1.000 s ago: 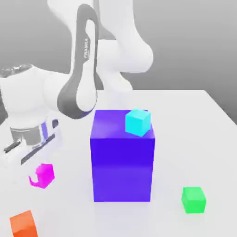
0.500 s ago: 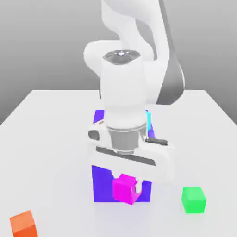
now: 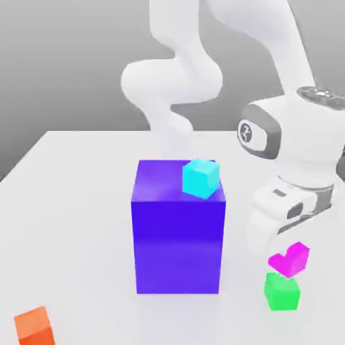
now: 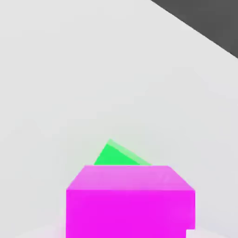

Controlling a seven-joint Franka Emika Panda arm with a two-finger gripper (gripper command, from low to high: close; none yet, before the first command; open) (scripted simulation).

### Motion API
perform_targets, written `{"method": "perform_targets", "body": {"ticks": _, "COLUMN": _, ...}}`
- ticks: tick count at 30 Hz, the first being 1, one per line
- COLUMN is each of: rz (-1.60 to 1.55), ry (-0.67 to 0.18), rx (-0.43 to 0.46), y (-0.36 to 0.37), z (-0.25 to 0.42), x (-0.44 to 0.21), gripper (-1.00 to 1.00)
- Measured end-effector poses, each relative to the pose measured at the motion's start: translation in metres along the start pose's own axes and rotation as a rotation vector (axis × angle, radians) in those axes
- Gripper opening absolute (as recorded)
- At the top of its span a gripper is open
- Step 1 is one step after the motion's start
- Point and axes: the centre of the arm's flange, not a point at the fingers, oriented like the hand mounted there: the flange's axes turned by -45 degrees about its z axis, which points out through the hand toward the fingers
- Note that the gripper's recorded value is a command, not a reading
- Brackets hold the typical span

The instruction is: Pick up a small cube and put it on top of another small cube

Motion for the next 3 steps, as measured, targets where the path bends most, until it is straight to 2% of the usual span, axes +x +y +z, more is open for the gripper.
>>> {"method": "perform_targets", "body": {"ticks": 3, "rz": 0.0, "ry": 0.0, "rx": 0.0, "y": 0.0, "z": 0.0, "x": 0.0, "gripper": 1.0}}
